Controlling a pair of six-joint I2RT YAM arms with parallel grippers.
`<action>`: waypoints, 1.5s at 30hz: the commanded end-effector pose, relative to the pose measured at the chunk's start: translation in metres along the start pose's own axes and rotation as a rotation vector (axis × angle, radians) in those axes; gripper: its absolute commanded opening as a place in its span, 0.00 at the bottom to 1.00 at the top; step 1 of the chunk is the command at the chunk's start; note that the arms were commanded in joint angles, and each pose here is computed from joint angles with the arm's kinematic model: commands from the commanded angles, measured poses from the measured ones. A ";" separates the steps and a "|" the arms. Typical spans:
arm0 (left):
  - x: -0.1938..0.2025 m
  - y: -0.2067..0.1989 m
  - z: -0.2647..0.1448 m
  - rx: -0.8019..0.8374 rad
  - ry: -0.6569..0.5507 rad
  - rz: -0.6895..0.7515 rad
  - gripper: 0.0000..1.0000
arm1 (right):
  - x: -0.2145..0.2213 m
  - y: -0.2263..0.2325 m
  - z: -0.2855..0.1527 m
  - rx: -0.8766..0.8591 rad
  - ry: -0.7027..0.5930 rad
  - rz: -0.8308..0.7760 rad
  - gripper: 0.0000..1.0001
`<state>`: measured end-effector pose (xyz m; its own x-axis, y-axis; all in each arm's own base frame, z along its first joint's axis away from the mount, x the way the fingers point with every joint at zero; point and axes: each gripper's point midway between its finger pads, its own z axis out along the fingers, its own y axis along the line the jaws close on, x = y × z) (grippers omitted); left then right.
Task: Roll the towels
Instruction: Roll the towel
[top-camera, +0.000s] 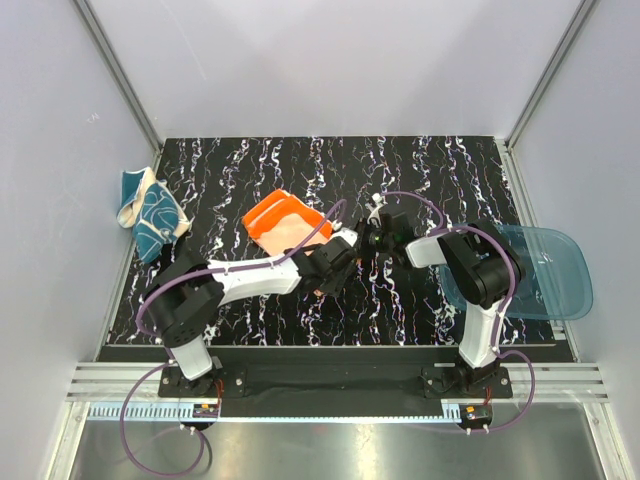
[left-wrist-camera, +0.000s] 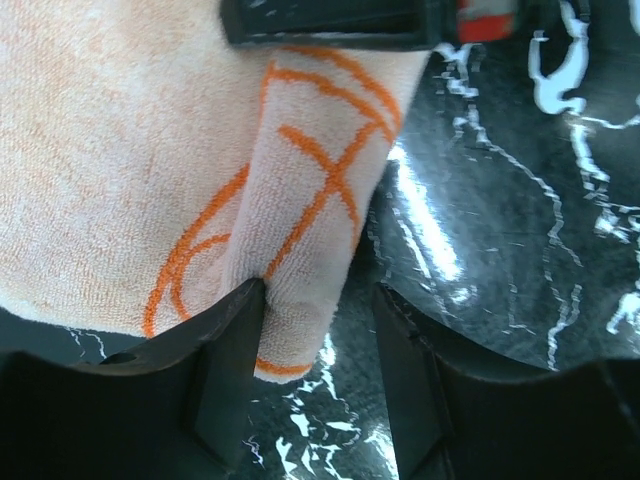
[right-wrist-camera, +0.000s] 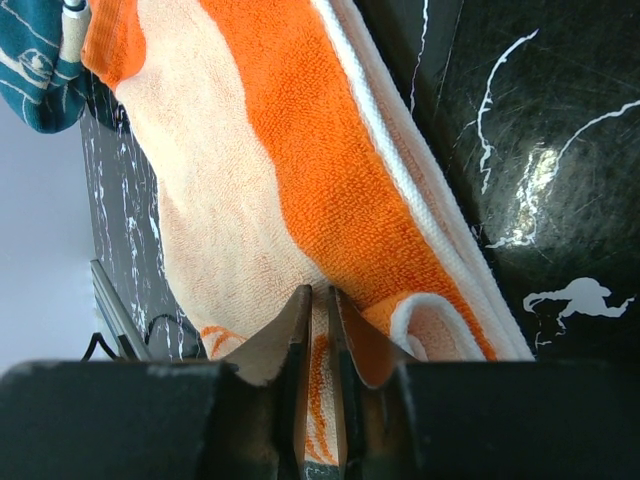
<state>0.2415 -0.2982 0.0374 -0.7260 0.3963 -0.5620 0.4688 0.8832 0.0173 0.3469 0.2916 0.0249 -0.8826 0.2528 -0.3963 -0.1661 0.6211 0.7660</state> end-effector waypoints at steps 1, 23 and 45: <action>0.017 0.022 0.012 -0.072 0.029 -0.019 0.54 | 0.020 -0.027 0.006 0.100 0.054 0.006 0.19; 0.070 0.048 0.030 -0.087 0.202 -0.125 0.10 | -0.053 0.026 -0.056 0.345 0.002 -0.095 0.38; 0.015 -0.071 -0.064 0.771 0.377 -0.573 0.06 | 0.017 0.055 -0.194 0.365 -0.104 0.093 0.68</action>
<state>0.1835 -0.3216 0.0461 -0.9766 0.1458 -0.1579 0.2111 0.7893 -0.5766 0.2504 0.1756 0.1626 -0.8189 0.3557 -0.4504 0.0834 0.8502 0.5198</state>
